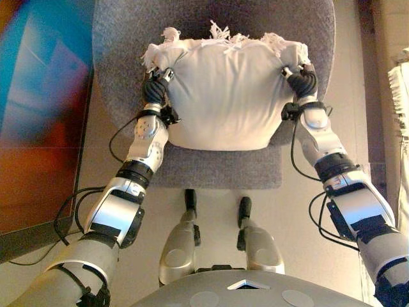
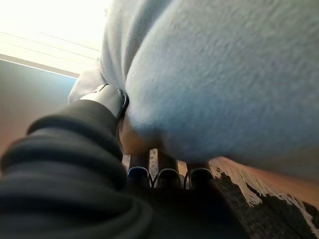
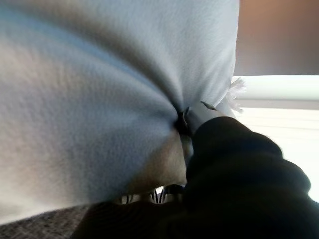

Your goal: Pick up the cushion and take it to the sofa

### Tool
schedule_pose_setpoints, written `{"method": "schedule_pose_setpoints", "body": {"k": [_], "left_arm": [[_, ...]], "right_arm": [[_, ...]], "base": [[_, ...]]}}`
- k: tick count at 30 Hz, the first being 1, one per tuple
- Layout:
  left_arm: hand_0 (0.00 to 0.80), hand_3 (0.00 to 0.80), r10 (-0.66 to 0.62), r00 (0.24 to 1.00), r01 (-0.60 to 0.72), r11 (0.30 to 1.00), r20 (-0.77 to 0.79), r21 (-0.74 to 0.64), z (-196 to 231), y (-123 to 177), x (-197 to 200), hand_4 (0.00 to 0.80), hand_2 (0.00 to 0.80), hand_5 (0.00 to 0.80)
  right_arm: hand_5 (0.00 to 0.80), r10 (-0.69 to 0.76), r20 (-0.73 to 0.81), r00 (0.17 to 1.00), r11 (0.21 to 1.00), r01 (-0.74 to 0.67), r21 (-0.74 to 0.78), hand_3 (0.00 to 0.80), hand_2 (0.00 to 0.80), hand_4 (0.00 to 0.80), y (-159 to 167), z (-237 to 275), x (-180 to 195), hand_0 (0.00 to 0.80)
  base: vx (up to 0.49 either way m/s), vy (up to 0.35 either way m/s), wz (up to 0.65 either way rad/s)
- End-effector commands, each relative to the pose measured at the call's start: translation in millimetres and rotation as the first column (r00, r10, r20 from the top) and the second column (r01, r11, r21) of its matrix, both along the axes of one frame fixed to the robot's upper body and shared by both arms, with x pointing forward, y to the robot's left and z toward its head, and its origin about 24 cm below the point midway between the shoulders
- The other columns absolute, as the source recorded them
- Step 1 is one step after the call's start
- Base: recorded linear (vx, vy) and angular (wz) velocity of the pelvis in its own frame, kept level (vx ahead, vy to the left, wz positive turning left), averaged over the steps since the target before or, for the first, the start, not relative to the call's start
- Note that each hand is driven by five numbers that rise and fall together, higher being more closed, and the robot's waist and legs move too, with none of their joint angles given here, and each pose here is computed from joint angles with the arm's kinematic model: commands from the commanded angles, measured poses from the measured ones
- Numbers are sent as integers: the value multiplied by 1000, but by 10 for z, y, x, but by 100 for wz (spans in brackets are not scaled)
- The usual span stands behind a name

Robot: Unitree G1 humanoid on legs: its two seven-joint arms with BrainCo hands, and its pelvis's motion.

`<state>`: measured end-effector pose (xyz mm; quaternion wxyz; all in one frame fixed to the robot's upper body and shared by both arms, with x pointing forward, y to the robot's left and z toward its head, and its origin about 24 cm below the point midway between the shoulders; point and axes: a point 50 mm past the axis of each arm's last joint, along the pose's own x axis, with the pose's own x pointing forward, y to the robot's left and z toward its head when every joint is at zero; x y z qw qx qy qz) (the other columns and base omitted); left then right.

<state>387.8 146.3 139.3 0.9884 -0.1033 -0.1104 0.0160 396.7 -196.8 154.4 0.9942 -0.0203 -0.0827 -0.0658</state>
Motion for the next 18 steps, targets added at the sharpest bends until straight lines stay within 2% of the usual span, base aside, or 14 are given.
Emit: {"method": "schedule_pose_setpoints", "body": {"k": [1, 6, 17, 18], "left_arm": [[800, 800, -113, 982, 104, 992, 150, 70, 615, -474, 146, 800, 800, 800], [800, 800, -62, 989, 44, 991, 136, 128, 724, -407, 220, 800, 800, 800], [800, 800, 38, 995, -48, 993, 94, 107, 901, -176, 339, 800, 800, 800], [800, 800, 45, 994, -55, 993, 104, 102, 934, -169, 341, 800, 800, 800]], "right_arm": [[800, 181, 155, 971, 983, -174, -57, 800, 800, 800, 458, 670, 155, 800], [800, 166, 150, 975, 984, -152, -97, 800, 800, 800, 454, 824, 207, 800], [800, 78, 136, 988, 986, -56, -155, 800, 800, 800, 307, 1087, 277, 800], [718, 65, 149, 987, 987, -41, -158, 718, 718, 718, 299, 1133, 277, 718]], "base": [[0, 0, 0], [14, -2, -3], [23, 14, -2], [6, -13, -4]]}}
